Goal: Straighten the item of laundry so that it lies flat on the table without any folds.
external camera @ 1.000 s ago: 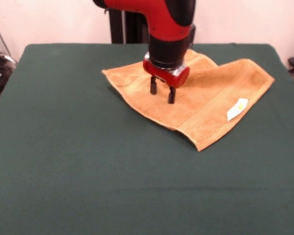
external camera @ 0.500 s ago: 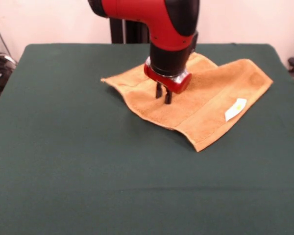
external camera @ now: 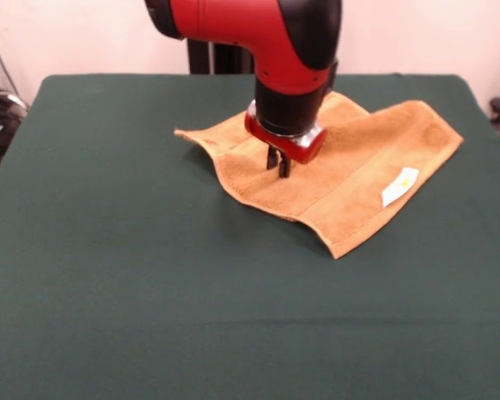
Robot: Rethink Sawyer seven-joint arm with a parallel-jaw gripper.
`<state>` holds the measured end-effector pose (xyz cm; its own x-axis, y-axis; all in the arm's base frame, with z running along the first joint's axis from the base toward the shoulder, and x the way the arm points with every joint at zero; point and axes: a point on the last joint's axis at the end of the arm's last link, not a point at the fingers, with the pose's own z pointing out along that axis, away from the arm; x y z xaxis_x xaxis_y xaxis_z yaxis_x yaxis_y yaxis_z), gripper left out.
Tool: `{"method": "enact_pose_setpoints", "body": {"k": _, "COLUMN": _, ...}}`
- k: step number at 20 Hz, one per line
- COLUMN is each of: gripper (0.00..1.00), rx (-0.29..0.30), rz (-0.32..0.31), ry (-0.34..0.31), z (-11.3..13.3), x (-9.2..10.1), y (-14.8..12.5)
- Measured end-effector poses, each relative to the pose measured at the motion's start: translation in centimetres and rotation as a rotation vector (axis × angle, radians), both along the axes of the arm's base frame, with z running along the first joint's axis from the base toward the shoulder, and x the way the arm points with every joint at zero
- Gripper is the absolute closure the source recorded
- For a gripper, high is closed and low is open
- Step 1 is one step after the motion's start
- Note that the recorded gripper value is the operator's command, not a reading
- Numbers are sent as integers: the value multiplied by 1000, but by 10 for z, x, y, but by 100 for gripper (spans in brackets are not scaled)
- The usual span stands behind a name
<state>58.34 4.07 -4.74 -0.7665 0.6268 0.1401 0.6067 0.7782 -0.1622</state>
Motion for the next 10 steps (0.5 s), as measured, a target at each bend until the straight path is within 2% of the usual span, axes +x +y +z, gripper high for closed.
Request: {"method": "enact_pose_setpoints", "body": {"k": 10, "gripper": 100, "rx": 37, "rz": 28, "ry": 50, "z": -1, "x": 7, "y": -5}}
